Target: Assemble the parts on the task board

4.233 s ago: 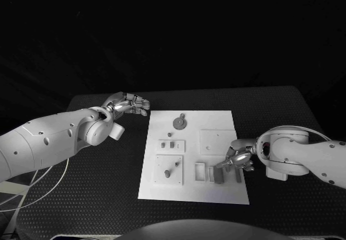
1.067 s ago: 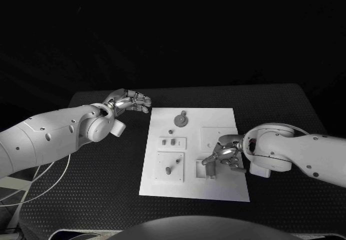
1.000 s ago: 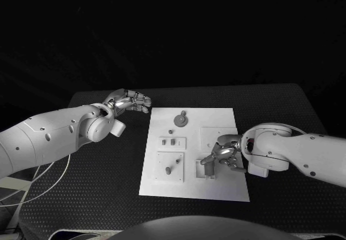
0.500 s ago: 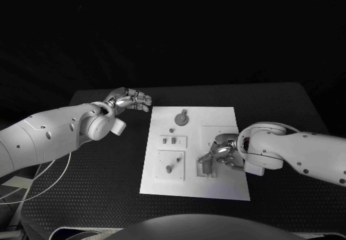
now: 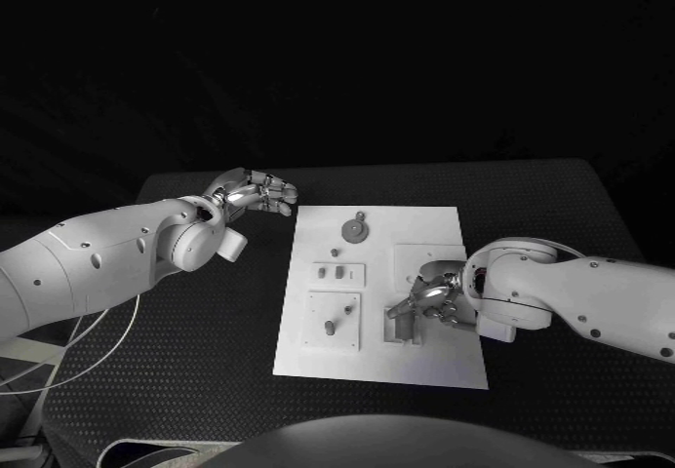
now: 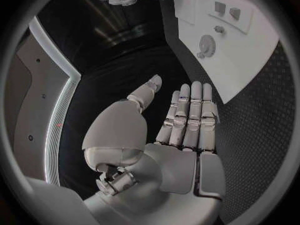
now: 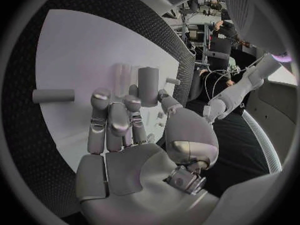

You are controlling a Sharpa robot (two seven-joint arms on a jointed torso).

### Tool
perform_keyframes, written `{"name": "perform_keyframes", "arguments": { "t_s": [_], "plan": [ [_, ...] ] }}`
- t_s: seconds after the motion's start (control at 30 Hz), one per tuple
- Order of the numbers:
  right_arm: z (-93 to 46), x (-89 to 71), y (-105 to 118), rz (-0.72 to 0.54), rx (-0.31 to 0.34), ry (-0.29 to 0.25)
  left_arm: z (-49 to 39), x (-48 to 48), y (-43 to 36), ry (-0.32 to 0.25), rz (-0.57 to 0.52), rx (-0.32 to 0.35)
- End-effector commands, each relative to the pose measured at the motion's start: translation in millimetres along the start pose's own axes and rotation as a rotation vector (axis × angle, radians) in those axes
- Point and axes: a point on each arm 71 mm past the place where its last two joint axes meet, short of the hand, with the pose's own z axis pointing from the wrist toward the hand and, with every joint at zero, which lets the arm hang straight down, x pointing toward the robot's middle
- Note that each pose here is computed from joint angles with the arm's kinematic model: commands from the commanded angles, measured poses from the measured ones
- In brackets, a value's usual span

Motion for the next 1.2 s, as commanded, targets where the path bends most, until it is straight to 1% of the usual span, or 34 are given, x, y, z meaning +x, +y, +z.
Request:
{"name": "perform_keyframes", "arguments": {
  "t_s": [0.03,0.8,1.1,1.2],
  "plan": [
    [0.1,2.9,0.2,-0.008,0.003,0.027,0.5,1.7,-1.6,0.014,-0.009,0.008],
    [4.2,8.3,0.8,-0.008,0.006,0.038,0.3,1.6,-1.5,0.015,-0.009,0.006],
    [5.4,7.0,-0.1,0.0,0.009,0.018,0.2,1.4,-1.4,0.014,-0.009,0.005],
    [5.4,5.8,-0.2,0.004,0.007,0.003,0.3,1.8,-1.5,0.015,-0.009,0.006]
  ]
}}
